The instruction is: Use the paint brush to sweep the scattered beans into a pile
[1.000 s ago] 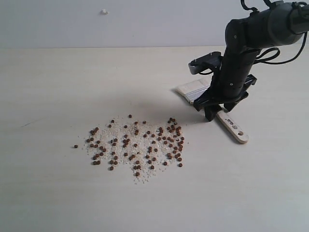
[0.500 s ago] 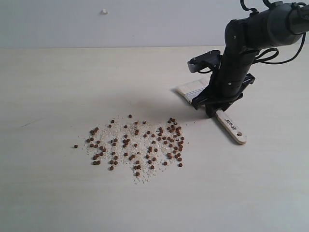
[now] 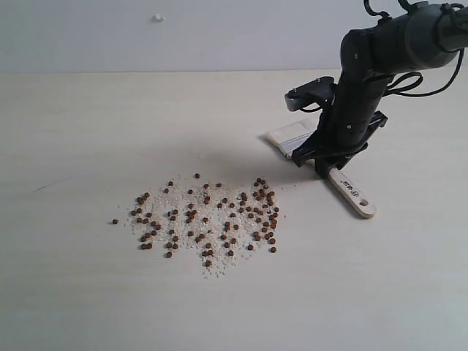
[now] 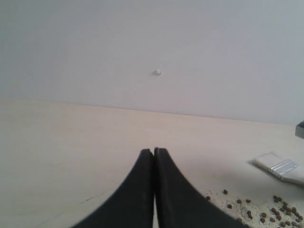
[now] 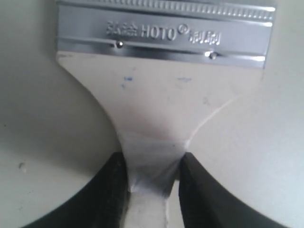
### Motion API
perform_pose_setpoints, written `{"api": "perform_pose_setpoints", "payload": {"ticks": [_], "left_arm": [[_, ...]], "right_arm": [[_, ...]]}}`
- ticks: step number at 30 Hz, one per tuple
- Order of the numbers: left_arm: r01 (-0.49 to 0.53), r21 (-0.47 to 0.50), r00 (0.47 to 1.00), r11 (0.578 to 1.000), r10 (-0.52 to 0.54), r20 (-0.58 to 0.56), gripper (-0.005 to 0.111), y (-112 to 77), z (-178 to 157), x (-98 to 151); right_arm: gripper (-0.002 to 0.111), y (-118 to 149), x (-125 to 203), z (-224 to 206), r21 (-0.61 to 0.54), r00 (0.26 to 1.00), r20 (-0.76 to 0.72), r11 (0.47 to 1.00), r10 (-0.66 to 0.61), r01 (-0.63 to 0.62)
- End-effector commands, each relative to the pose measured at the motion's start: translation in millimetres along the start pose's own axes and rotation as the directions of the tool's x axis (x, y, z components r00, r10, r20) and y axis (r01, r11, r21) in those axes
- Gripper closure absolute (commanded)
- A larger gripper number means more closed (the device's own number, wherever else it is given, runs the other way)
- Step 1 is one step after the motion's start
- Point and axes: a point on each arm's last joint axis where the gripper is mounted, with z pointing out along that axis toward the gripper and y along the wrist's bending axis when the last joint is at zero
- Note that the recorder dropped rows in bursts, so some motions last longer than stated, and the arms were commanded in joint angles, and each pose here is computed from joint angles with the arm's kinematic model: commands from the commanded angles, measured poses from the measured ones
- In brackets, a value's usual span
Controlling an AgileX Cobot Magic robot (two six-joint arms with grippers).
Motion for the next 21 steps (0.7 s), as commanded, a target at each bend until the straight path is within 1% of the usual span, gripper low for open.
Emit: {"api": "perform_pose_setpoints", "payload": {"ticks": [1, 5, 9, 10, 11, 12, 15, 17, 19, 21], "left_arm": [[0.013, 0.039, 0.993, 0.999, -0.017, 0.121, 0.107, -3.3, -1.3, -10.7], [0.082, 0.097, 0.967, 0.992, -0.102, 0.232, 0.107, -6.8, -3.4, -21.5], [0.041, 0.154, 0.917, 0.987, -0.098, 0.385, 0.107, -11.5, -8.7, -35.7], [0.024, 0.158, 0.908, 0.987, -0.088, 0.409, 0.106, -12.2, -9.2, -37.9], [0.023, 0.159, 0.91, 0.987, -0.086, 0.407, 0.104, -12.5, -7.4, -38.4], [0.018, 0.157, 0.912, 0.987, -0.081, 0.402, 0.101, -12.9, -4.9, -39.4], [-0.1, 0.119, 0.915, 0.988, 0.045, 0.4, 0.085, -16.5, 5.1, -48.1], [-0.166, 0.122, 0.911, 0.979, 0.104, 0.4, 0.073, -20.5, 15.8, -53.2], [-0.279, 0.144, 0.887, 0.95, 0.197, 0.417, 0.06, -28.2, 27.7, -59.1], [-0.397, 0.178, 0.855, 0.9, 0.293, 0.428, 0.047, -37.6, 45.8, -65.4]], "right_arm": [[0.108, -2.5, -7.9, -14.0, 0.025, 0.998, 0.064, 0.999, -0.022, 0.021], [0.108, -3.3, -11.5, -19.2, 0.027, 0.997, 0.072, 0.999, -0.029, 0.027], [0.108, -3.4, -10.7, -22.4, 0.031, 0.996, 0.066, 0.998, -0.063, 0.061], [0.108, -3.4, -10.8, -23.5, 0.031, 0.996, 0.069, 0.998, -0.065, 0.063], [0.108, -3.5, -11.2, -25.4, 0.033, 0.995, 0.076, 0.997, -0.065, 0.063], [0.108, -3.6, -11.6, -27.1, 0.035, 0.994, 0.082, 0.997, -0.067, 0.065], [0.108, -3.6, -11.4, -32.6, 0.037, 0.994, 0.087, 0.997, -0.067, 0.064], [0.108, -3.5, -10.6, -37.0, 0.036, 0.994, 0.086, 0.997, -0.067, 0.064], [0.108, -2.9, -9.4, -43.5, 0.031, 0.994, 0.085, 0.998, -0.062, 0.06], [0.108, -2.4, -8.3, -52.3, 0.028, 0.994, 0.091, 0.998, -0.066, 0.064]]}}
